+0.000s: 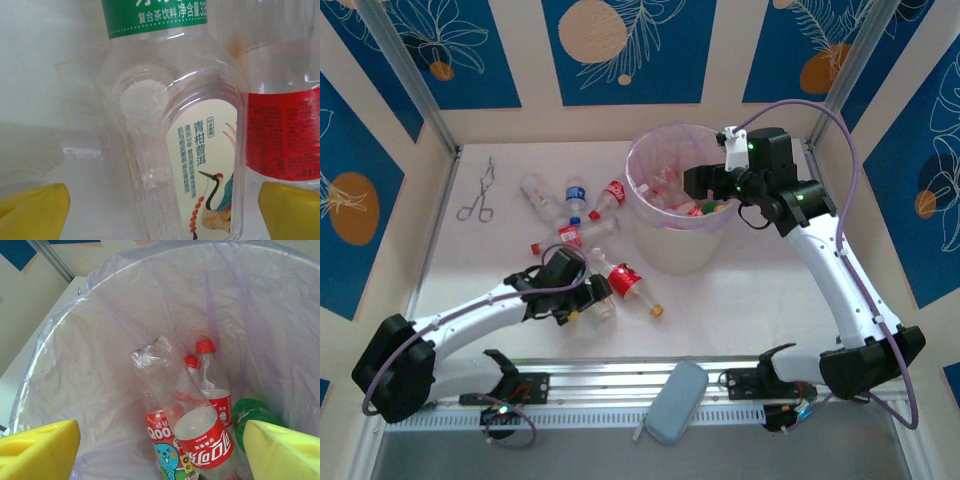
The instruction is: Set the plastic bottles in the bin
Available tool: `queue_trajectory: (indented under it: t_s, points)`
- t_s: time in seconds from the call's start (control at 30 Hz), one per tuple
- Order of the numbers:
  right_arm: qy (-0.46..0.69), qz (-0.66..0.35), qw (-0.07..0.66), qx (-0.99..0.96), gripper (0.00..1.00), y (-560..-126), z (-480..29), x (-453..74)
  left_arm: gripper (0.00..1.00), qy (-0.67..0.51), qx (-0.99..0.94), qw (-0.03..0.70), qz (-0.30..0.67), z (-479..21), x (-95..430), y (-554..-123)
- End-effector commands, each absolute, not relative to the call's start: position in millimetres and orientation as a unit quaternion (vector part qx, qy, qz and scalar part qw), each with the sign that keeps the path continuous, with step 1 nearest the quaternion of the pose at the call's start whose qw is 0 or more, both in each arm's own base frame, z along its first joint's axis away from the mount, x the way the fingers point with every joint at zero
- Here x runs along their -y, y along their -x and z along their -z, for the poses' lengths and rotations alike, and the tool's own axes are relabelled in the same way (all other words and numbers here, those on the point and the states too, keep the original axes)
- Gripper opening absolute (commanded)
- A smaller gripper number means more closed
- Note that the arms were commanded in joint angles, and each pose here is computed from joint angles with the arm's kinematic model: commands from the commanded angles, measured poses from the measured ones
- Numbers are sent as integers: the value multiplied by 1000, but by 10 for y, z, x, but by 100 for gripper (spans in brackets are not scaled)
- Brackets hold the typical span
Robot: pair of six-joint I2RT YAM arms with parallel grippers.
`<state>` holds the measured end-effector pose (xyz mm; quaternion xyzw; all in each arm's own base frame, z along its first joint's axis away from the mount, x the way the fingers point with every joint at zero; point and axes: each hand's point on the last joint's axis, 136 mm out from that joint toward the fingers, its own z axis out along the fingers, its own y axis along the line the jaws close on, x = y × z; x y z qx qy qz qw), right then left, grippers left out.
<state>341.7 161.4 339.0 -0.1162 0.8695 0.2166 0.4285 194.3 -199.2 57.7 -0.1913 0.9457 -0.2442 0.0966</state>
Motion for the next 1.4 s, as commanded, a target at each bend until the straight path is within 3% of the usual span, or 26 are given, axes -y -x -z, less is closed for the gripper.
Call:
queue_trajectory:
  t_s: [0.0, 0.63, 1.1, 1.37]
  points:
    - [112, -233, 432, -864, 85, -3384, -3431, -1631, 98, 200, -942, 109, 247, -532, 2050, -2005]
    - [112, -225, 430, -867, 85, -3419, -3381, -1620, 93, 195, -961, 68, 185, -308, 1779, -1671]
    - [110, -230, 424, -869, 85, -3408, -3365, -1632, 69, 187, -961, 77, 191, -342, 1829, -1739]
    - [115, -244, 417, -868, 85, -3320, -3406, -1688, 65, 155, -957, 130, 210, -632, 1833, -1878]
